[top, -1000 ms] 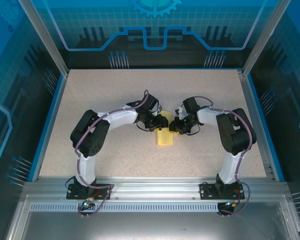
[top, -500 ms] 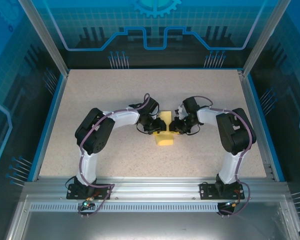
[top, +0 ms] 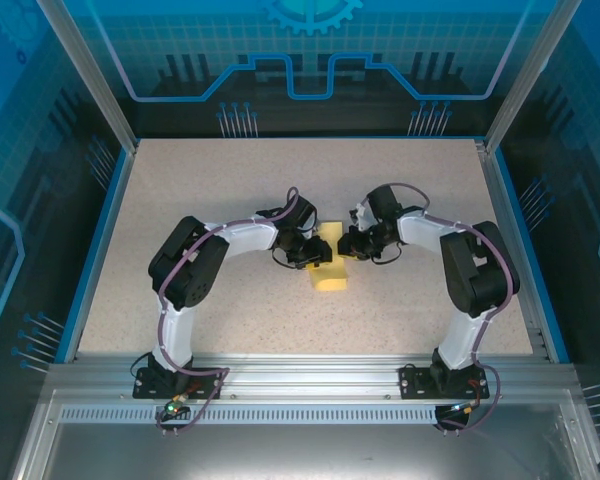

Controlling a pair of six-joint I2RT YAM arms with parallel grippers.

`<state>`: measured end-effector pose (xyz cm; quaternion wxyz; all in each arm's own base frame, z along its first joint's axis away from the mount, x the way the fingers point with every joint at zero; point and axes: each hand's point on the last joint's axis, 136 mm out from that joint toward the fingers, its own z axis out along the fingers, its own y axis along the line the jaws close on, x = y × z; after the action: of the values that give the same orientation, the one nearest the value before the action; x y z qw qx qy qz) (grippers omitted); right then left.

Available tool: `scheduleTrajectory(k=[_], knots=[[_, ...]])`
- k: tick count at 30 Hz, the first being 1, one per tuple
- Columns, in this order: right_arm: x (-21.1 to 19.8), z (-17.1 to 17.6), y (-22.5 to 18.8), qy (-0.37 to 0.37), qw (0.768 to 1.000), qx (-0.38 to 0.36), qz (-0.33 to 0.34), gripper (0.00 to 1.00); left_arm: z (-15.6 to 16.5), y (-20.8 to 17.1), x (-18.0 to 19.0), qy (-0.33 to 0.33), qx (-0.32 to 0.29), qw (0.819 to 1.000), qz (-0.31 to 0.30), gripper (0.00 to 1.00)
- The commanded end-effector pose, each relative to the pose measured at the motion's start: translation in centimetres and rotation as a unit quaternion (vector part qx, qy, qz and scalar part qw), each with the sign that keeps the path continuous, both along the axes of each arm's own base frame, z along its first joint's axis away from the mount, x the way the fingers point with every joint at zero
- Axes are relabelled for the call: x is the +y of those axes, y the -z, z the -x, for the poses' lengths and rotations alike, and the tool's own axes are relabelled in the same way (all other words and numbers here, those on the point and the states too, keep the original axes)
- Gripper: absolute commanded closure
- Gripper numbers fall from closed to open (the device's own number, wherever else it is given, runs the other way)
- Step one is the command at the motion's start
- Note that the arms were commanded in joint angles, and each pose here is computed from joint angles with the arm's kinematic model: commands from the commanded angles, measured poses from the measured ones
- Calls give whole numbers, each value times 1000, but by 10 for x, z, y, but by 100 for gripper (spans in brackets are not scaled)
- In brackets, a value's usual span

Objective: Fold a paper plane with a square sheet of paper (fold left side to right side)
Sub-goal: Hold the square sheet of paper at the center of the table.

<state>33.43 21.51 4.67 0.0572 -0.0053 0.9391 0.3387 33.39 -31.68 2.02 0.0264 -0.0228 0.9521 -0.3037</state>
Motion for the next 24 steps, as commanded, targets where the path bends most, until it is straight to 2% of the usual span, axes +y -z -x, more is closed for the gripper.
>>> scheduleTrajectory(k=[1,10,18,24], knots=[[14,-6,-9,-6,1000,-1,-18,83,26,33,14,3,46,998,-42,57],[22,-19,21,1,1000,25,-4,83,27,34,15,4,45,998,-43,57],[4,-9,52,12,996,60,61,83,29,23,14,17,29,999,-33,56],[-6,0,65,17,993,78,87,84,47,11,9,51,12,999,-2,56]])
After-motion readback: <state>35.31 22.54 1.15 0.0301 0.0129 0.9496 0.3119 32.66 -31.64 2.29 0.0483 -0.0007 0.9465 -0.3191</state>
